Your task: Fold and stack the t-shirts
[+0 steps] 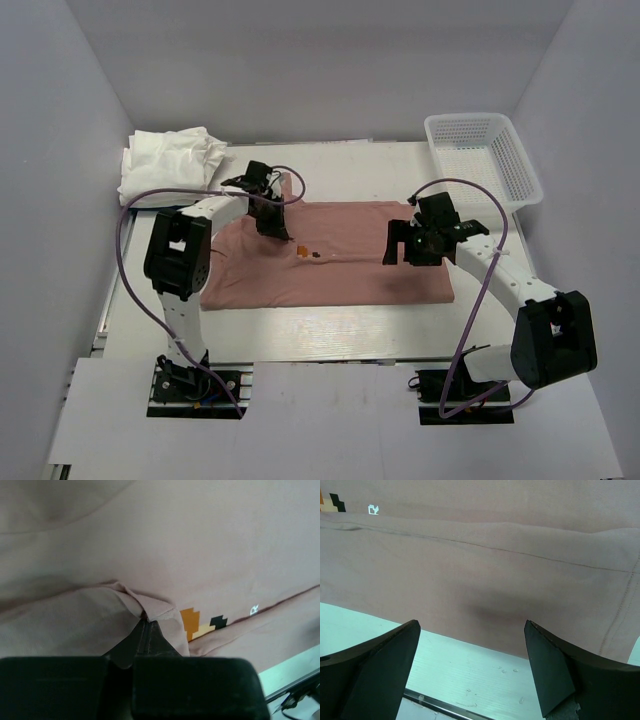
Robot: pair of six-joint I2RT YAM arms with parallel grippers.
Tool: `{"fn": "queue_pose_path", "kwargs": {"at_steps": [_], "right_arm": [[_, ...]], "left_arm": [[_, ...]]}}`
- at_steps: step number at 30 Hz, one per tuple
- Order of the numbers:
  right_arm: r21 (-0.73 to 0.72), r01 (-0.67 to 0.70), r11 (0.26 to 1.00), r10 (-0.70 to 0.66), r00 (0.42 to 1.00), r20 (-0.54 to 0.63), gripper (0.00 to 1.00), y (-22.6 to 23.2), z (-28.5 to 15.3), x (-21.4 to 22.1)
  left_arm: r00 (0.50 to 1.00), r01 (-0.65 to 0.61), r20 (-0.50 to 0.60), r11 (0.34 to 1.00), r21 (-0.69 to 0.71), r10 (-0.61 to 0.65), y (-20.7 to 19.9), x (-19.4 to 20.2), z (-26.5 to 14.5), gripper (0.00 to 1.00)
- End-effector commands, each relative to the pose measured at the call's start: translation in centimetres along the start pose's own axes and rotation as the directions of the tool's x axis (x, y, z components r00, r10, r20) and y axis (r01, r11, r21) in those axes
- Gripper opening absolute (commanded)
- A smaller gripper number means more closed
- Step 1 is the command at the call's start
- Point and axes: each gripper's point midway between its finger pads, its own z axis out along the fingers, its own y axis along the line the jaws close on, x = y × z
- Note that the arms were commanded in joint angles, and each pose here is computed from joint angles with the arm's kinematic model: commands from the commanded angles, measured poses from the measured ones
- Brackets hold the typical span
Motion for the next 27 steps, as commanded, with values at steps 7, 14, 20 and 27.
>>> {"fn": "queue_pose_path", "kwargs": {"at_steps": [7,14,20,27], "right_arm": [[0.013,0.007,1.000,-0.007,1.000,0.024,0.90,0.0,-0.4,-1.2],[0.008,0.007,1.000,-0.008,1.000,0.022,0.90,0.0,-0.4,-1.3],[0.007,0.018,1.000,-0.018,1.000,0.017,0.90,0.1,-0.2,-1.1],[0.008,0.020,1.000,-0.021,0.998,0.060,0.90,0.4,-0.4,-2.8]], "left_arm": [[0.991,-0.132,0.022,0.991,0.030,0.132,-2.8,-1.4,-1.0,0.00],[0.996,-0.082,0.038,0.996,-0.032,0.083,-2.1,-2.1,-0.9,0.00],[0.994,-0.037,0.099,0.999,-0.034,0.040,-2.6,-3.5,-1.6,0.50],[0.973,-0.023,0.228,1.000,-0.021,0.028,-3.4,-7.1,-4.3,1.00]]}}
